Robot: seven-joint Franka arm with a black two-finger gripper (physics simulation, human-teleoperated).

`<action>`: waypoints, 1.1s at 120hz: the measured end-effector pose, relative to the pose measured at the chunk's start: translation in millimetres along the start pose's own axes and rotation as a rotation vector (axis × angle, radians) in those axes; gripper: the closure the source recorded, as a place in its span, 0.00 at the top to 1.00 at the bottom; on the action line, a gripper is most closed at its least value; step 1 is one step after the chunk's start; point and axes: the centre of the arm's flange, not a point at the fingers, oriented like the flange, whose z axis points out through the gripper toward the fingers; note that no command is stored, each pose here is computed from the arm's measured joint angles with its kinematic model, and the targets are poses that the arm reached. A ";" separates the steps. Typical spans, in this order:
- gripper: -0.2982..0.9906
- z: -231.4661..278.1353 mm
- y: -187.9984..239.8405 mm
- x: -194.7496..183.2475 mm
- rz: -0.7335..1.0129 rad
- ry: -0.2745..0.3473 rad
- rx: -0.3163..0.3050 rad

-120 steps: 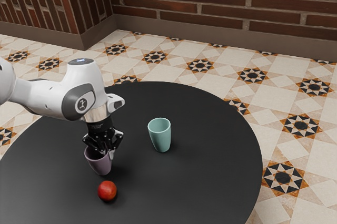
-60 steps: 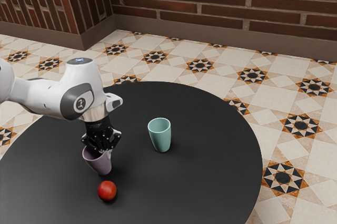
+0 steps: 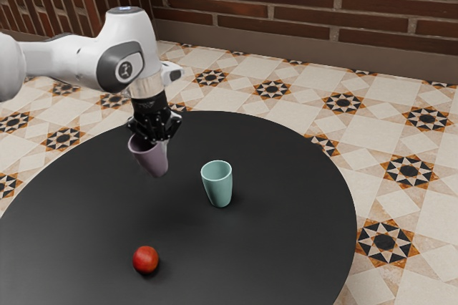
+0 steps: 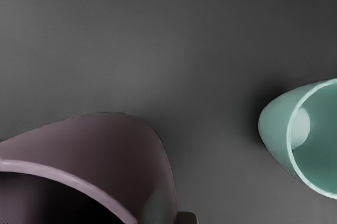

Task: Place the left cup onto the right cup

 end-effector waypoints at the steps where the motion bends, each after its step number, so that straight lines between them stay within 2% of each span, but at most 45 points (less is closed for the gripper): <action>1: 0.16 -1.9 3.2 2.1 0.002 -0.002 -0.001; 27: 0.16 -18.4 86.4 17.3 0.074 -0.092 -0.022; 53: 0.16 -13.7 108.1 13.3 0.076 -0.214 -0.009; 75: 0.16 2.5 128.8 24.4 0.075 -0.271 0.021; 104: 0.16 5.3 134.5 31.9 0.063 -0.292 0.047; 132: 0.16 2.8 148.2 40.8 0.078 -0.195 0.049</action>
